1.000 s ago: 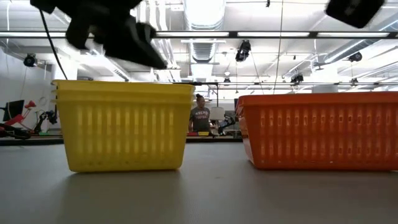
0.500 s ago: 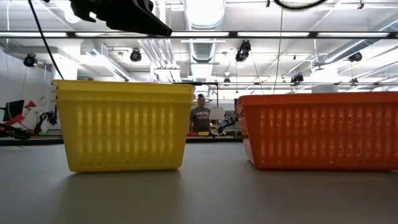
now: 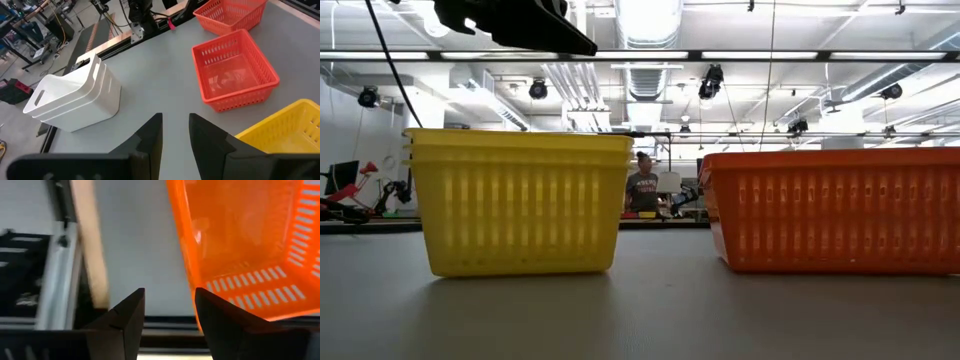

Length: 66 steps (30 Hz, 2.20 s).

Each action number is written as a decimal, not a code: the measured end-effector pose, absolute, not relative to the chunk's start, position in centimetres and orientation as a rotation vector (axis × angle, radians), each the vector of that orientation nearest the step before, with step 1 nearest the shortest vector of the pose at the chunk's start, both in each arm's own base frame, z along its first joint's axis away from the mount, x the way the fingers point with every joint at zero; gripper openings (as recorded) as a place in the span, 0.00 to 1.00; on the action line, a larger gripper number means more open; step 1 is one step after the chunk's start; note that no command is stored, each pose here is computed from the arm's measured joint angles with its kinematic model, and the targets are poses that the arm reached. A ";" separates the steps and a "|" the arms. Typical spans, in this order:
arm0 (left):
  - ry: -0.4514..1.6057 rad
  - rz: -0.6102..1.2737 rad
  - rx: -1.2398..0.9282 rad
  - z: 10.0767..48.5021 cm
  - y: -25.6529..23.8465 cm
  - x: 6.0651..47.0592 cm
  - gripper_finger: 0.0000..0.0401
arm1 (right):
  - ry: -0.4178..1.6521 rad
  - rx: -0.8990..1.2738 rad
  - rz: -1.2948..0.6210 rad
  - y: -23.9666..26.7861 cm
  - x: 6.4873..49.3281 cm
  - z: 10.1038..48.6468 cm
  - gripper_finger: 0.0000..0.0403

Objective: Stack baskets by color
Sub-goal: Stack the right orange bin on top of the left orange bin

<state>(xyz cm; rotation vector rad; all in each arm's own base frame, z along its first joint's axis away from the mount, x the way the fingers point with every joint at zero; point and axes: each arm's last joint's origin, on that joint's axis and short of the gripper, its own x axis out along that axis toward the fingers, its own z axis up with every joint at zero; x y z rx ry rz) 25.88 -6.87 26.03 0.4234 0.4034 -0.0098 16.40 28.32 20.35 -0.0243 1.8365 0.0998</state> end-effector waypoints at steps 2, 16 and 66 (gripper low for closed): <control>0.394 -0.008 0.421 26.1 -6.9 25.9 0.20 | 1.812 -0.079 0.079 28.8 15.9 19.8 0.41; 0.371 -0.005 0.412 26.4 -6.9 26.0 0.20 | 1.697 -0.206 0.002 29.0 15.5 18.6 0.18; 0.186 0.048 0.483 29.8 -5.2 20.4 0.20 | 1.380 0.170 -0.269 19.1 29.3 29.9 0.03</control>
